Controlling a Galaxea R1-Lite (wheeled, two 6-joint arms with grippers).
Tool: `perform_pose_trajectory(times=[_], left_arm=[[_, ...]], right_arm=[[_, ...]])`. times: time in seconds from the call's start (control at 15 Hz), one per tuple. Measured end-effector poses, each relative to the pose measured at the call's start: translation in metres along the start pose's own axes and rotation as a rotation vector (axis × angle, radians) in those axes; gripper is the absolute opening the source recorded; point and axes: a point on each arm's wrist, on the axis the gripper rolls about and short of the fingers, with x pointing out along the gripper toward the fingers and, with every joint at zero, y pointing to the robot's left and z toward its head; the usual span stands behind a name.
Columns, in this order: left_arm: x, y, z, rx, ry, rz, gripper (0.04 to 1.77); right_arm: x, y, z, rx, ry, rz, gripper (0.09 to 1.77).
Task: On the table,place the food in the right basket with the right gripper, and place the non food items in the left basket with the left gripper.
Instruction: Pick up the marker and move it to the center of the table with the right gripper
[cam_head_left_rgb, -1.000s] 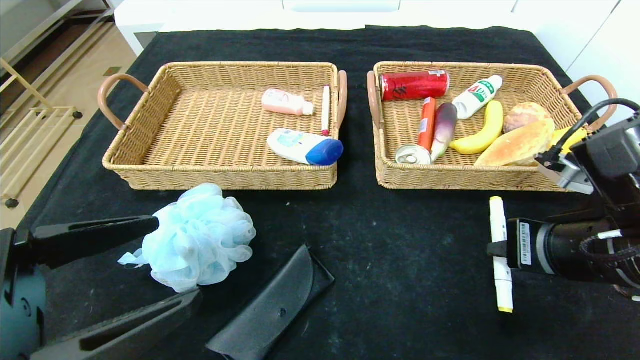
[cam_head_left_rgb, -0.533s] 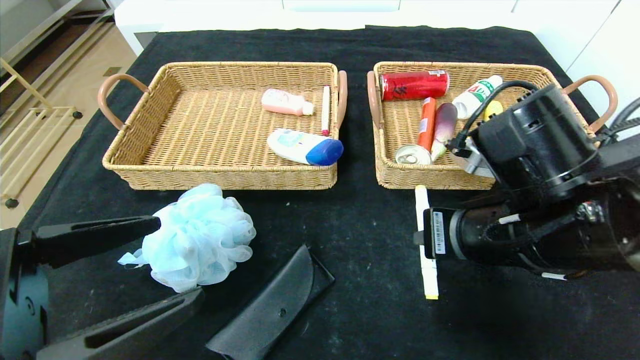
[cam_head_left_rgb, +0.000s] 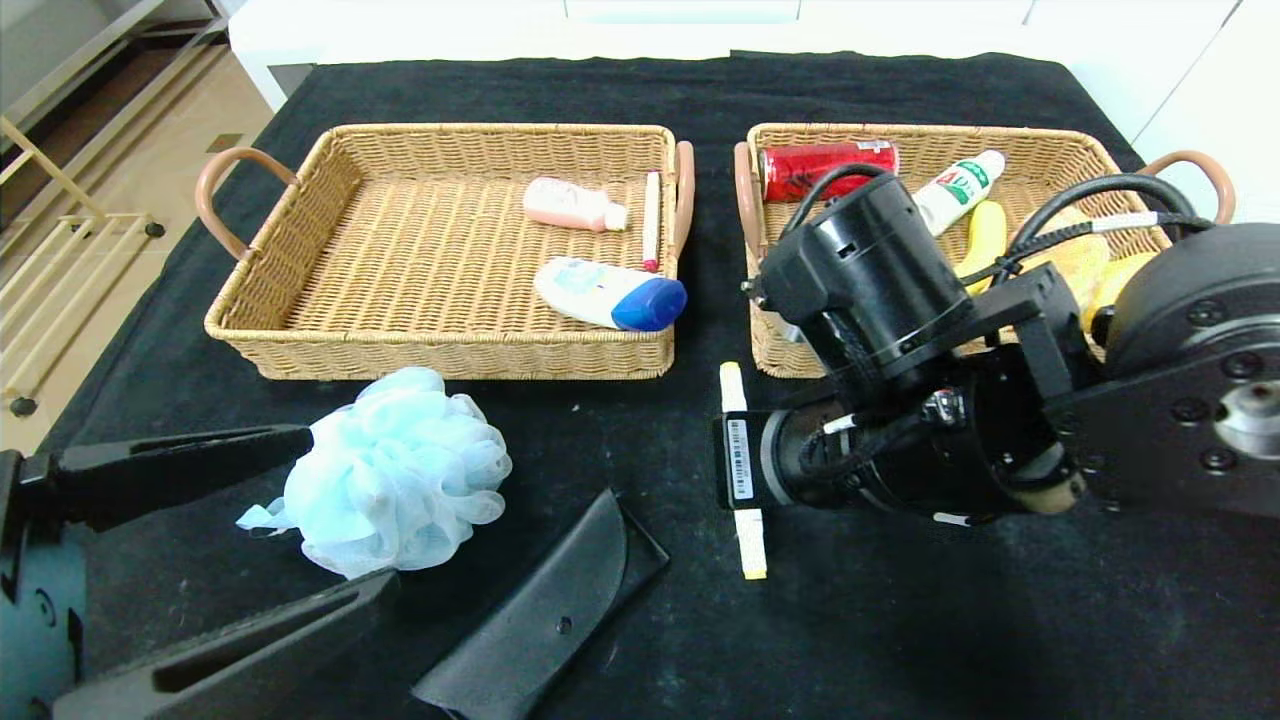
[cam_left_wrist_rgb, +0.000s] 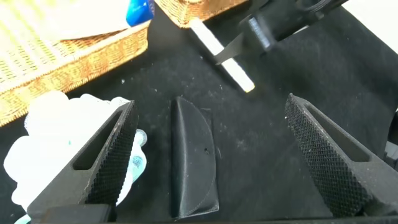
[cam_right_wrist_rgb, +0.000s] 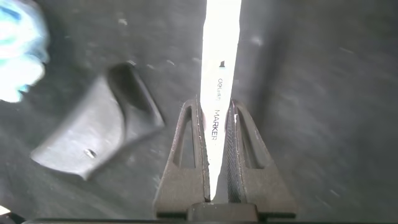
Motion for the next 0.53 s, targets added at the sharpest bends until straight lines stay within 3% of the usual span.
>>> perform_pose_trajectory(times=[0.53], left_arm=[[-0.004,0.0,0.002,0.013,-0.017,0.002,1.72]], right_arm=[[0.036,0.016,0.0,-0.011,0.018,-0.008,0.28]])
